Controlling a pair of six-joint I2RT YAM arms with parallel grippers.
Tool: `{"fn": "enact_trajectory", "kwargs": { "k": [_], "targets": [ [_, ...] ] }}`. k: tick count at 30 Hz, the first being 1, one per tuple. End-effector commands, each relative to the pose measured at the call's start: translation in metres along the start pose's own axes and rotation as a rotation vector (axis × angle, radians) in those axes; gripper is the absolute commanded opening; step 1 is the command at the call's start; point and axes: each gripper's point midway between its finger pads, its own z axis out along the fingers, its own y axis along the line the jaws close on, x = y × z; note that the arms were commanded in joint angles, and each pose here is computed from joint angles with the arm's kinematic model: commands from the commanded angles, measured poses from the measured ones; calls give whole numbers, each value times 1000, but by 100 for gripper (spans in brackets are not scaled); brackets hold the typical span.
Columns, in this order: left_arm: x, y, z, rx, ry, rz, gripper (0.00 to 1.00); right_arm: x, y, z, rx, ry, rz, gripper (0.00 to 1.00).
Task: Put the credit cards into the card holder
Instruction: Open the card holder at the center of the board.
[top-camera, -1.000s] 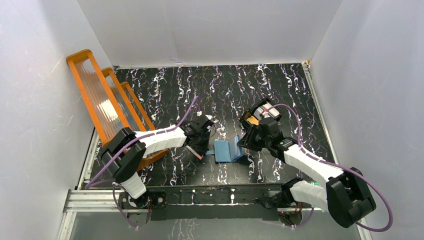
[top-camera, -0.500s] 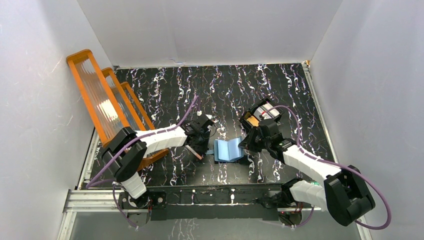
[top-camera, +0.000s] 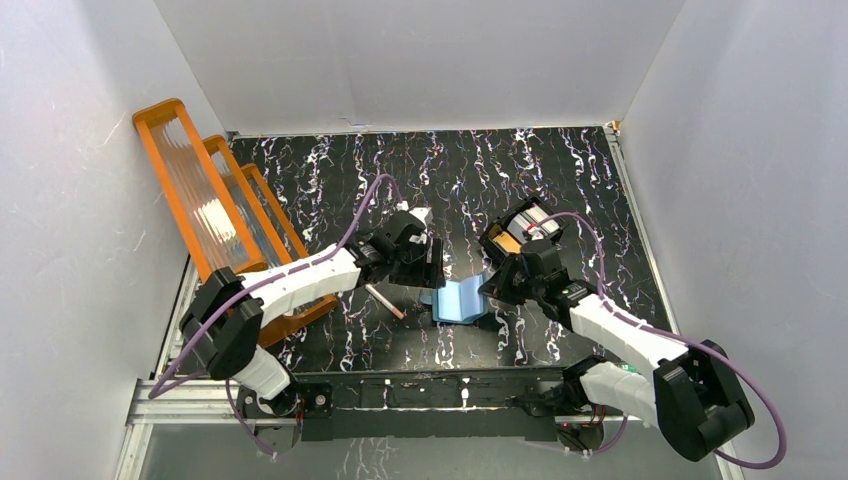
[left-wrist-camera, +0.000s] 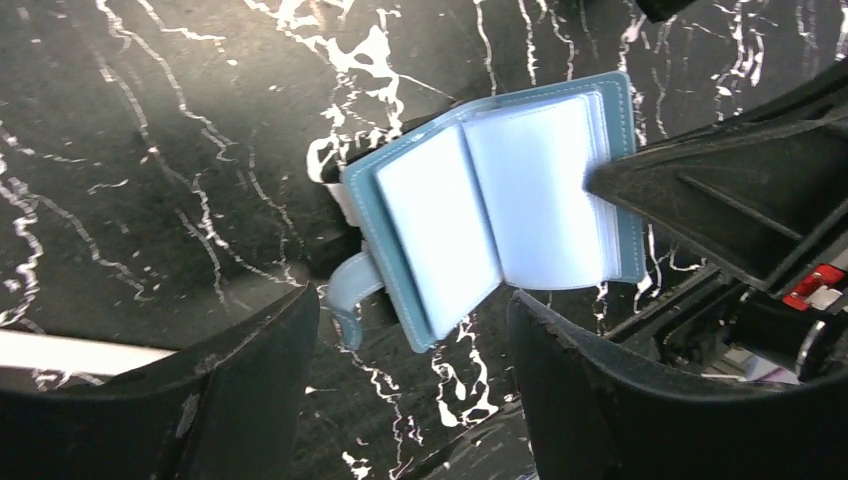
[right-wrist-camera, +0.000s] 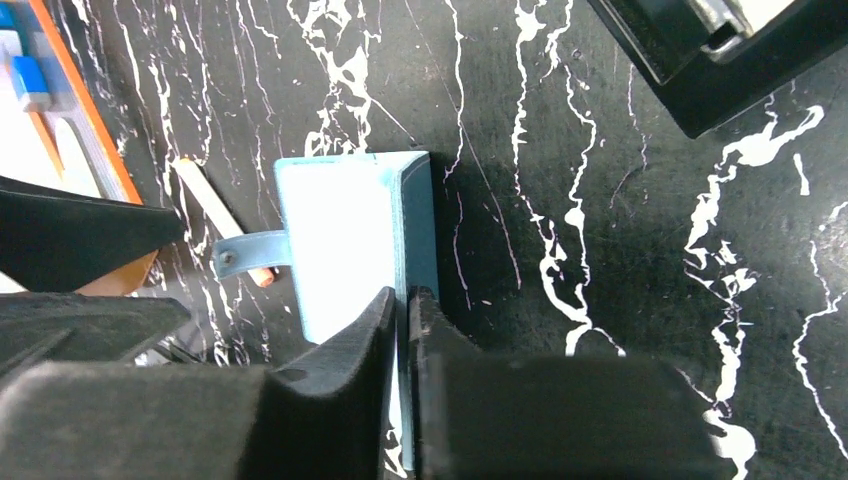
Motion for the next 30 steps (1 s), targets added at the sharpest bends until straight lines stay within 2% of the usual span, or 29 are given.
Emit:
{"fn": "enact_trajectory", "kwargs": {
  "k": [1,2,4,6,10,12,17,22,30],
  "targets": [
    [15,-8,8,85,50,6,69,-10,12,-5,-46,-41,26,25],
    [19,-6,12,80,62,3,69,-11,13,-7,-50,-42,26,32],
    [25,-1,21,61,88,2,69,-11,15,-10,-61,-50,25,36],
    [30,6,28,34,108,5,68,-13,17,-12,-70,-60,24,29],
    [37,15,37,0,133,18,68,-11,13,-11,-63,-62,19,9],
    [39,17,40,-8,140,19,68,-9,7,-8,-45,-51,21,5],
    [41,19,40,-16,143,19,67,-4,-7,-1,13,-39,21,5],
    [36,23,36,-45,130,20,65,-1,-29,0,106,-33,-9,10],
    [34,1,36,126,131,-40,64,4,-40,2,134,-29,-12,9]
  ]
}}
